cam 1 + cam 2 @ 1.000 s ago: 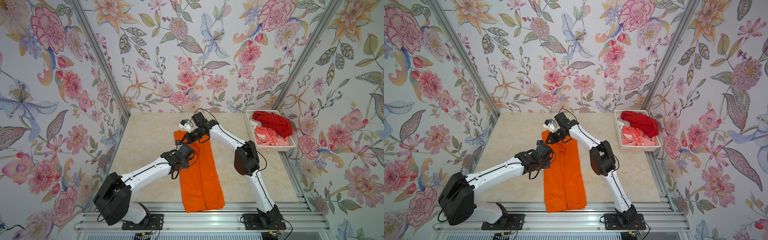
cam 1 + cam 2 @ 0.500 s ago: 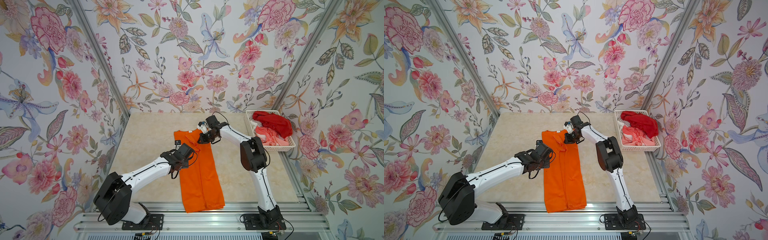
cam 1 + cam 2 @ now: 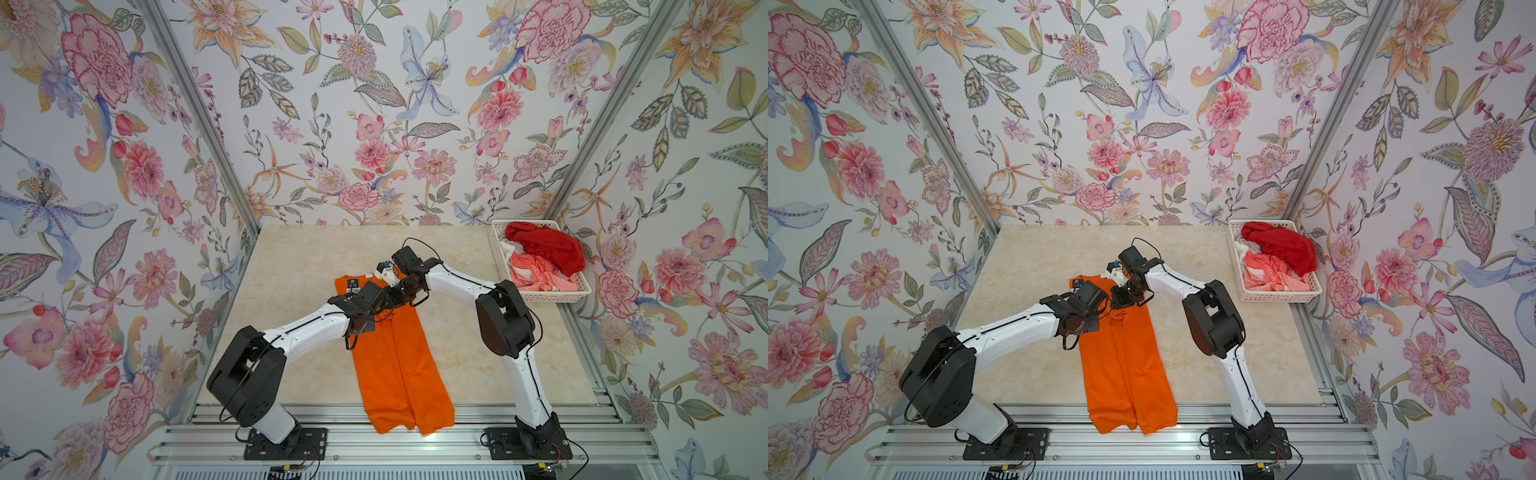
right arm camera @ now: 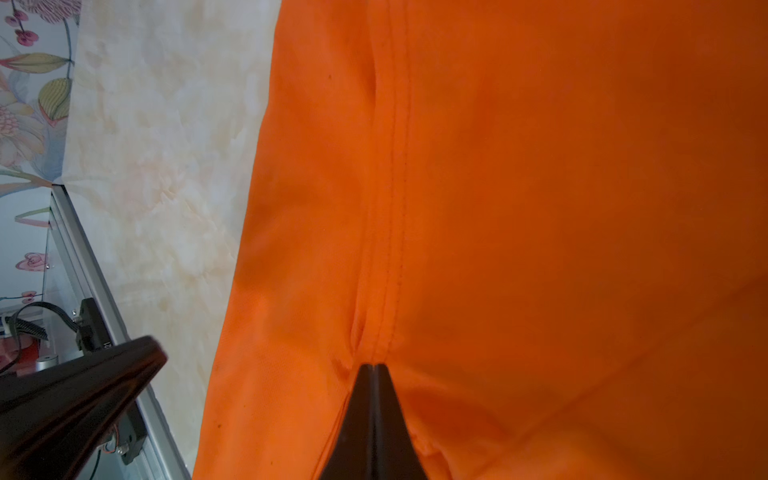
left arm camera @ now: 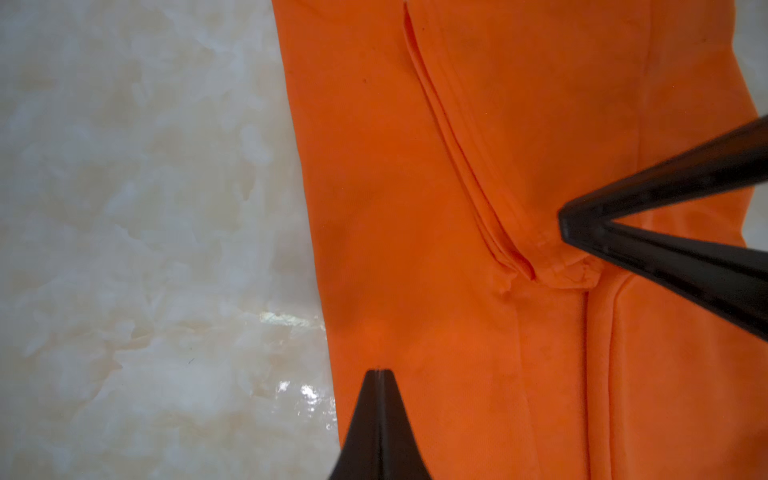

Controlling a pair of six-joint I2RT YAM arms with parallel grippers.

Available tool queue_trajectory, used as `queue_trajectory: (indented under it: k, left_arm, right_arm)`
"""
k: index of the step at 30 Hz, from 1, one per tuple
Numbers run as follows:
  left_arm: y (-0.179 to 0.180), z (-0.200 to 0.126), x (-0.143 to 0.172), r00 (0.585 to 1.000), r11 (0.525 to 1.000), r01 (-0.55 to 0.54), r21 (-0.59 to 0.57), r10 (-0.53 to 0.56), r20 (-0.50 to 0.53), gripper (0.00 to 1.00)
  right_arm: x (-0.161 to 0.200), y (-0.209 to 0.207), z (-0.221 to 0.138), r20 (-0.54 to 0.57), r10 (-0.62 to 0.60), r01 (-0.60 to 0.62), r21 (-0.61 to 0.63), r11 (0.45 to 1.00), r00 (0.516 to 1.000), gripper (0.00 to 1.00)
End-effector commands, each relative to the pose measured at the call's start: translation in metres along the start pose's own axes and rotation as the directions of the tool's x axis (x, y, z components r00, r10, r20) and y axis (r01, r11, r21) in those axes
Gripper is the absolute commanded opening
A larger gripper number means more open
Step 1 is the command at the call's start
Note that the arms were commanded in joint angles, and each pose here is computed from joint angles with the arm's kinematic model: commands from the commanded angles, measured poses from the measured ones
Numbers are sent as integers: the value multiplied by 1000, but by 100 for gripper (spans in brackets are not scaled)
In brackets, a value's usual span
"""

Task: Fold and stack t-shirts
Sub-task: Smooth out the T-shirt at the center of the board, then move the T-shirt to the center of the board.

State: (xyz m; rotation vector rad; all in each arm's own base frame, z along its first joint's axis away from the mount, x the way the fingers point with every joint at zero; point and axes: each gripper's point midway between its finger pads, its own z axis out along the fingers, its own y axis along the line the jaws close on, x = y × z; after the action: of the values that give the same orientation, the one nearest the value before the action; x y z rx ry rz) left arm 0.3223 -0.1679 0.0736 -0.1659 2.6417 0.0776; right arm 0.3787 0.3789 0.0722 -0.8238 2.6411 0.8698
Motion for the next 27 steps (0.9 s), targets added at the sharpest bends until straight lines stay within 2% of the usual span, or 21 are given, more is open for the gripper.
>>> queue_trajectory:
  k: [1,4,8,10,15,18,23,27]
  left_arm:
    - [-2,25,-24,1000,998,-11,-68,11,-6,0]
    - [-12,57,-31,995,993,-60,-107,51,-85,0]
    - [-10,82,-23,986,982,-93,-162,69,-151,0]
    - [-8,81,-17,985,983,-90,-162,64,-160,0]
    - [5,63,-6,985,979,-107,-171,81,-153,0]
    - [12,65,-2,982,974,-129,-188,98,-164,0]
    - [-3,87,-16,971,969,-176,-173,142,-190,0]
    - [-20,107,-49,964,966,-209,-155,177,-197,0]
  right_arm:
    - [-46,-21,-67,190,-20,-5,127,992,982,7]
    - [-45,-34,-76,171,10,-35,141,989,985,9]
    - [-13,-37,-56,78,34,-46,153,987,996,6]
    - [13,-35,-44,31,53,-58,163,985,998,0]
    - [69,-31,-29,-29,106,-99,184,978,994,0]
    - [89,-32,-22,-58,127,-114,190,975,990,0]
    - [94,-48,-5,-96,160,-135,233,963,982,0]
    - [79,-66,11,-112,199,-165,257,952,973,0]
